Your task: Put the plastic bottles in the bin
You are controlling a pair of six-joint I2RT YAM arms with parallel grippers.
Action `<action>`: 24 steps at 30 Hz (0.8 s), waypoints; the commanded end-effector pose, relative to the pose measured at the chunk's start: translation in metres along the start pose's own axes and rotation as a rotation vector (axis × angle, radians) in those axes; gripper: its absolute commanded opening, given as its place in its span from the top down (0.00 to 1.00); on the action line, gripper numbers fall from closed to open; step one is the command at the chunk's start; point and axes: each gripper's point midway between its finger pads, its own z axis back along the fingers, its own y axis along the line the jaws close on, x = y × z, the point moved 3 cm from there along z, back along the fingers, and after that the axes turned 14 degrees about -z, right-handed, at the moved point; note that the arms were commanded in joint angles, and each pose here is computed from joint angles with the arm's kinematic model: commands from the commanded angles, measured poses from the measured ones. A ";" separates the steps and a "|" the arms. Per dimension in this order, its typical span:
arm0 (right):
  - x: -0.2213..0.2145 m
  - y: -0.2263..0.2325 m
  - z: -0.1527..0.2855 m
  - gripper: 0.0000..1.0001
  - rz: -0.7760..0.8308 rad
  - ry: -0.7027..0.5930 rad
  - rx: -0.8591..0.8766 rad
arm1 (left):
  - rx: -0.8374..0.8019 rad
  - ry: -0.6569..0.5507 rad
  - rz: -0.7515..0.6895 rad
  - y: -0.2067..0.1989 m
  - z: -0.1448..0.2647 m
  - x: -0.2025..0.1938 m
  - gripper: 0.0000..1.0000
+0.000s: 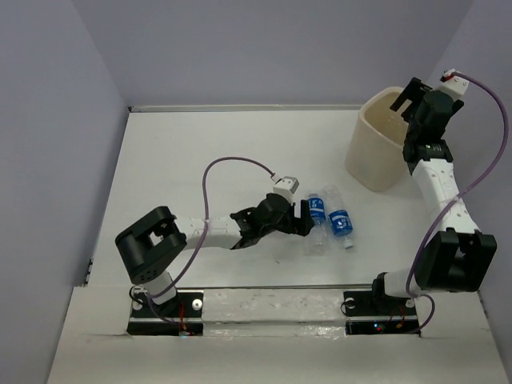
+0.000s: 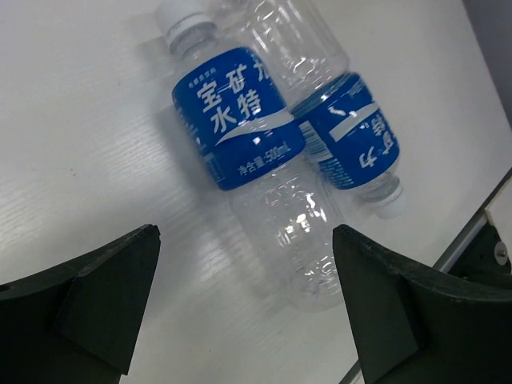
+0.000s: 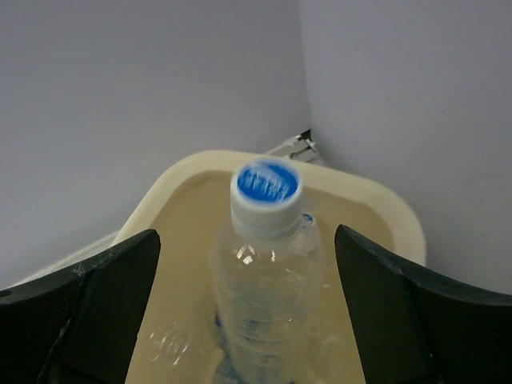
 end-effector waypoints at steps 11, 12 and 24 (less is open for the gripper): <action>-0.085 0.074 0.137 0.07 -0.212 0.268 0.446 | -0.129 0.059 0.053 -0.026 -0.022 -0.010 0.02; -0.101 0.080 0.148 0.07 -0.198 0.301 0.457 | -0.138 0.053 0.070 -0.028 -0.020 -0.009 0.02; -0.198 0.044 0.218 0.09 -0.169 0.564 0.487 | -0.140 0.000 0.223 -0.030 -0.022 -0.009 0.02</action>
